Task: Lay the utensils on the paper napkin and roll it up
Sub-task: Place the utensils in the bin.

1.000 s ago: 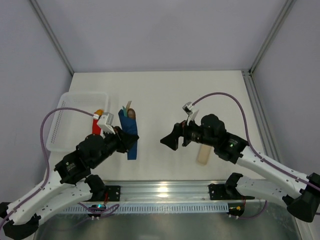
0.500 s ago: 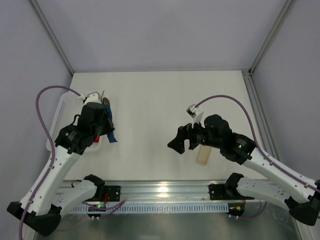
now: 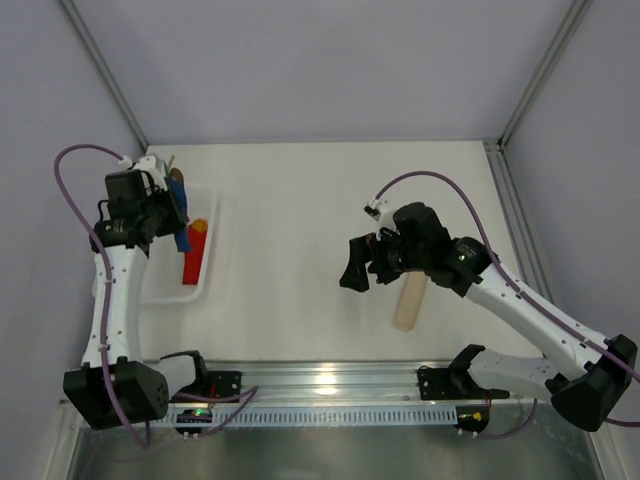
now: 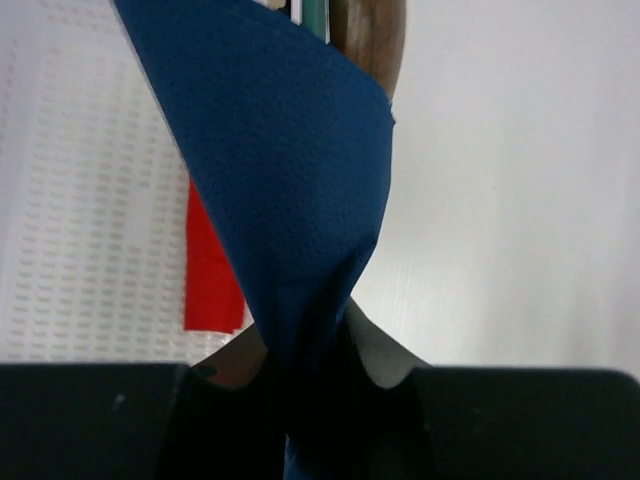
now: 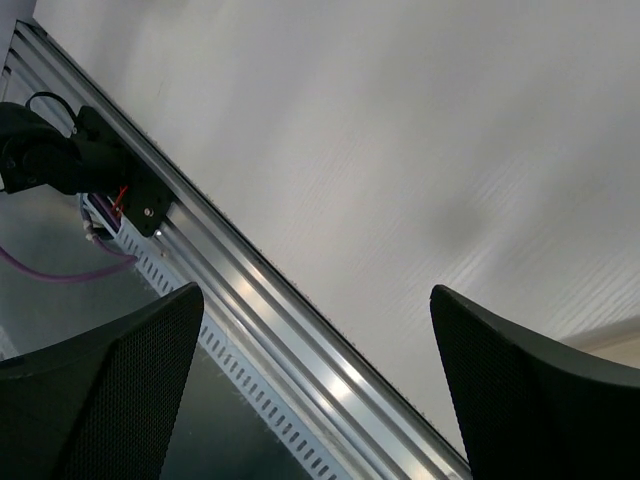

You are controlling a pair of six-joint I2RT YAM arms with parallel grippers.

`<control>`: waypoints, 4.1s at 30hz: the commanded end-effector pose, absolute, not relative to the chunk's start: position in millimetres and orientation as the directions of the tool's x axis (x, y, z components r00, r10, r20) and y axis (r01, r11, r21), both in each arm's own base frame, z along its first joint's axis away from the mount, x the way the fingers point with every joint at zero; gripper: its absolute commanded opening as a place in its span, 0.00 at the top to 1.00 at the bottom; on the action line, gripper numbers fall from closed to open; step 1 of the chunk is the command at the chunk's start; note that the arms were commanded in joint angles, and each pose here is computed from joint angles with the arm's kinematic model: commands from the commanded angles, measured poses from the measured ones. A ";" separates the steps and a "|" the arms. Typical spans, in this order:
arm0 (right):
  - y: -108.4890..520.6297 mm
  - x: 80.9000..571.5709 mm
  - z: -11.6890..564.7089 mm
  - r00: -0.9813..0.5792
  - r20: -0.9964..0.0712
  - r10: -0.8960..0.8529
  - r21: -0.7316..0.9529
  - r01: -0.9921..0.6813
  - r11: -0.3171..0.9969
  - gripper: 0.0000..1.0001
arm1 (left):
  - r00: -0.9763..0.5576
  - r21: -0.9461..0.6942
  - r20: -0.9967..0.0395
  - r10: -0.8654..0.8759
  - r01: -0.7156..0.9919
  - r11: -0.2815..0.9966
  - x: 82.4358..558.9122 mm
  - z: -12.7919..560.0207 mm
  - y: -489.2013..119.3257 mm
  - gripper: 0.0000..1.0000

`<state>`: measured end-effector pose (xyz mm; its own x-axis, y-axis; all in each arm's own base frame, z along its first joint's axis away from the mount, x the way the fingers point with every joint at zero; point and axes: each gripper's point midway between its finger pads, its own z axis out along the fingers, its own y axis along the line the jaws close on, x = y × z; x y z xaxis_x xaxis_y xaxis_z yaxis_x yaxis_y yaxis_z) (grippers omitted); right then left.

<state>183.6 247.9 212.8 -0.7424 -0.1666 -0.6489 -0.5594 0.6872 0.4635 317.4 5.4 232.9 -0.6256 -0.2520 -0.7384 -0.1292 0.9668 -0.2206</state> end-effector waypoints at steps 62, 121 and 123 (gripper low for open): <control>217.1 190.0 218.6 -0.783 -0.557 -0.277 0.353 -0.525 0.774 0.04 | -0.795 -0.432 -0.521 -0.312 -0.070 0.899 365.4 51.6 97.7 1.00; 223.5 190.5 223.6 -0.782 -0.558 -0.276 0.375 -0.535 0.757 0.04 | -0.785 -0.521 -0.468 -0.405 -0.125 0.844 354.0 69.0 100.8 1.00; 223.6 190.4 223.6 -0.783 -0.559 -0.274 0.376 -0.534 0.757 0.04 | -0.783 -0.515 -0.473 -0.404 -0.126 0.848 351.4 73.8 100.1 1.00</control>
<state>186.7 220.4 207.1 -0.8076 -0.2902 -0.5134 -0.5128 0.7755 0.3684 349.7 100.0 52.9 -0.8076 -0.4133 -0.4207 -0.1562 0.8377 -0.5233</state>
